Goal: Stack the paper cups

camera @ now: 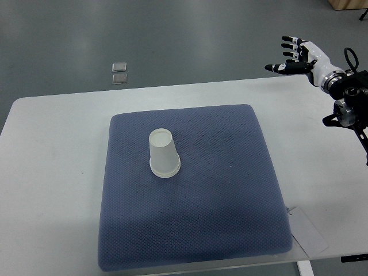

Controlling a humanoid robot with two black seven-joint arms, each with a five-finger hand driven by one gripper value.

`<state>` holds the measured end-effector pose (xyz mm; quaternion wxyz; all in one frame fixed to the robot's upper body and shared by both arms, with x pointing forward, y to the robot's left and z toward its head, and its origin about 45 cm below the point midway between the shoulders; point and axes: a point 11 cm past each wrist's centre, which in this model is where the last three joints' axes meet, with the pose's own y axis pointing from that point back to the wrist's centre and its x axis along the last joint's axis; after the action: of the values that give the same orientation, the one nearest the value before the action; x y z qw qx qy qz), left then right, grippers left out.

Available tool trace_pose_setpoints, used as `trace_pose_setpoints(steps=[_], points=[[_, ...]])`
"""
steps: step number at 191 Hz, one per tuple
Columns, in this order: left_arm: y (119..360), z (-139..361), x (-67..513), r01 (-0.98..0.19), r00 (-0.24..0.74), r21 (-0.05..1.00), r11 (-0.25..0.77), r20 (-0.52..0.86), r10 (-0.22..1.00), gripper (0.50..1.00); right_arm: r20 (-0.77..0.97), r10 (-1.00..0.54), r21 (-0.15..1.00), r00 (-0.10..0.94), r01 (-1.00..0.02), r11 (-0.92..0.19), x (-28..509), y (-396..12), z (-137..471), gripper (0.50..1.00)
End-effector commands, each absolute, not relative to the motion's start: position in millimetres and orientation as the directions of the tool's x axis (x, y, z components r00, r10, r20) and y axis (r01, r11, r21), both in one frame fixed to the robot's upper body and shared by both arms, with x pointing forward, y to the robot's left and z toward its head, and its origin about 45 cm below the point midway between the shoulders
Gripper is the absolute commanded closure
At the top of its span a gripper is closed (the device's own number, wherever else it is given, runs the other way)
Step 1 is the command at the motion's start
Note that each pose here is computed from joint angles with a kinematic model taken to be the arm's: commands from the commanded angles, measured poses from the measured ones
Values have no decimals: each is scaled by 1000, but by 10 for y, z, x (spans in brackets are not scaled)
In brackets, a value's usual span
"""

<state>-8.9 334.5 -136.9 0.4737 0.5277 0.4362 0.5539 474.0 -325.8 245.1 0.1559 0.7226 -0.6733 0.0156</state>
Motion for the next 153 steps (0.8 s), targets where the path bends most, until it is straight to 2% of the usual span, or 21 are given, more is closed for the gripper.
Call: trace_pose_setpoints(steps=[1,19,69,108,153], points=[[3345,-1369,-88,-64,6,983,-171,171,985,500,188,-981,204,47,-979,-8,4704,-3265,2370,587],[3345,-1369,-88,-64,6,983,-171,171,985,500,183,-983,208,19,-978,20,4677,-3274,2307,570],[3345,-1369,-88,-64,6,983,-171,171,985,500,167,-986,232,12,-972,28,4627,-3215,2159,570],[3346,-1369,-97,-63,5,983,-171,171,985,500,126,-991,71,37,-997,-28,4583,-2986,2153,570],[3345,-1369,-88,-64,6,983,-171,171,985,500,97,-994,91,45,-995,-36,4513,-2889,1999,568]])
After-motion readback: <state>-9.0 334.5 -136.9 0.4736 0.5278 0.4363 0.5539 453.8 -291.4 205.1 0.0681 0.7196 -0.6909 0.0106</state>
